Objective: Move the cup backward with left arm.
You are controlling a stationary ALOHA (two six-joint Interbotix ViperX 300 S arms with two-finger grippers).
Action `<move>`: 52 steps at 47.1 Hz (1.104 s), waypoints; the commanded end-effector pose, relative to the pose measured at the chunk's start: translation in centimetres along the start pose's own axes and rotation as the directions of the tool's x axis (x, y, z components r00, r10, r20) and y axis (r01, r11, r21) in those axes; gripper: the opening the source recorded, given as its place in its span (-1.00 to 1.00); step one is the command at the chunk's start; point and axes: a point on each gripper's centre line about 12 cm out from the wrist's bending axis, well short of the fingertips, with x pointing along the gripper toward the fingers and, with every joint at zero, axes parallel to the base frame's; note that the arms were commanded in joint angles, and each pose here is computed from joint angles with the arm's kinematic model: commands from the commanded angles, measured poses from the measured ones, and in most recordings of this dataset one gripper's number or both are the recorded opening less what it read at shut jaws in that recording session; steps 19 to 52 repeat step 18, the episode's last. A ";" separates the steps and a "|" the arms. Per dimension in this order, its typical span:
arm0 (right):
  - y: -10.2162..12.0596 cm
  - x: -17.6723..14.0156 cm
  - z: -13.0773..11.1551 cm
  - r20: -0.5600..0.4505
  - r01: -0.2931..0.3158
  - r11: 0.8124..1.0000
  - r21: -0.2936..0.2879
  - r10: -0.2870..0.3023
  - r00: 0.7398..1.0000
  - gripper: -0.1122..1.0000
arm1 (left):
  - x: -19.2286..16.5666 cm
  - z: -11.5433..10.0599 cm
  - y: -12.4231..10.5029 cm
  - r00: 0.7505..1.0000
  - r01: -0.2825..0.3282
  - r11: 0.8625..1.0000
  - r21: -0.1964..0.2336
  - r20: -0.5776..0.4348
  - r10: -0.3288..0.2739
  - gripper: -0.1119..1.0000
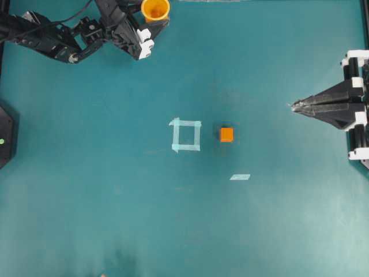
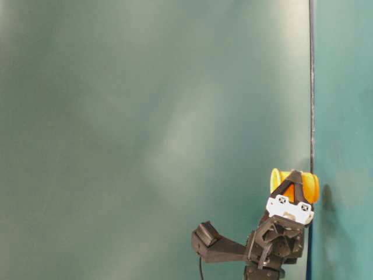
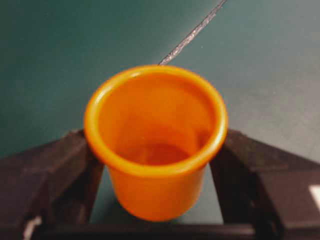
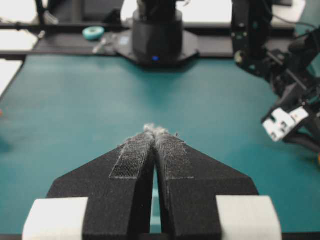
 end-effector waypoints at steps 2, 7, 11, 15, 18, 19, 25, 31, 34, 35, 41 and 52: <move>0.0 0.3 1.2 0.031 0.001 1.000 -0.002 -0.001 1.000 -0.81 | 0.1 0.8 0.2 1.000 -0.005 1.000 -0.003 0.031 0.005 0.34; 0.0 0.3 1.1 0.029 0.001 1.000 -0.002 -0.001 1.000 -0.81 | 0.1 0.8 0.2 1.000 -0.004 1.000 -0.002 0.029 0.004 0.34; 0.0 0.3 1.2 0.031 0.001 1.000 -0.002 -0.001 1.000 -0.81 | 0.1 0.8 0.2 1.000 -0.004 1.000 -0.002 0.029 0.004 0.34; 0.0 0.3 1.1 0.029 0.001 1.000 -0.002 -0.001 1.000 -0.81 | 0.1 0.8 0.2 1.000 -0.005 1.000 -0.003 0.029 0.005 0.34; 0.0 0.3 1.1 0.029 0.001 1.000 -0.002 -0.001 1.000 -0.81 | 0.1 0.7 0.2 1.000 -0.004 1.000 -0.002 0.027 0.004 0.34; 0.0 0.3 1.1 0.029 0.001 1.000 -0.002 -0.001 1.000 -0.81 | 0.1 0.7 0.2 1.000 -0.004 1.000 -0.002 0.027 0.004 0.34; 0.0 0.3 1.1 0.029 0.001 1.000 -0.002 -0.001 1.000 -0.81 | 0.1 0.7 0.2 1.000 -0.004 1.000 -0.002 0.027 0.004 0.34; 0.0 0.3 1.1 0.029 0.001 1.000 -0.002 -0.001 1.000 -0.81 | 0.1 0.7 0.2 1.000 -0.004 1.000 -0.002 0.027 0.004 0.34; 0.0 0.3 1.1 0.029 0.001 1.000 -0.002 -0.001 1.000 -0.81 | 0.1 0.7 0.2 1.000 -0.004 1.000 -0.002 0.027 0.004 0.34; 0.0 0.3 1.1 0.029 0.001 1.000 -0.002 -0.001 1.000 -0.81 | 0.1 0.7 0.2 1.000 -0.004 1.000 -0.002 0.027 0.004 0.34; 0.0 0.3 1.1 0.029 0.001 1.000 -0.002 -0.001 1.000 -0.81 | 0.1 0.7 0.2 1.000 -0.004 1.000 -0.002 0.027 0.004 0.34; 0.0 0.3 1.1 0.029 0.001 1.000 -0.002 -0.001 1.000 -0.81 | 0.1 0.7 0.2 1.000 -0.004 1.000 -0.002 0.027 0.004 0.34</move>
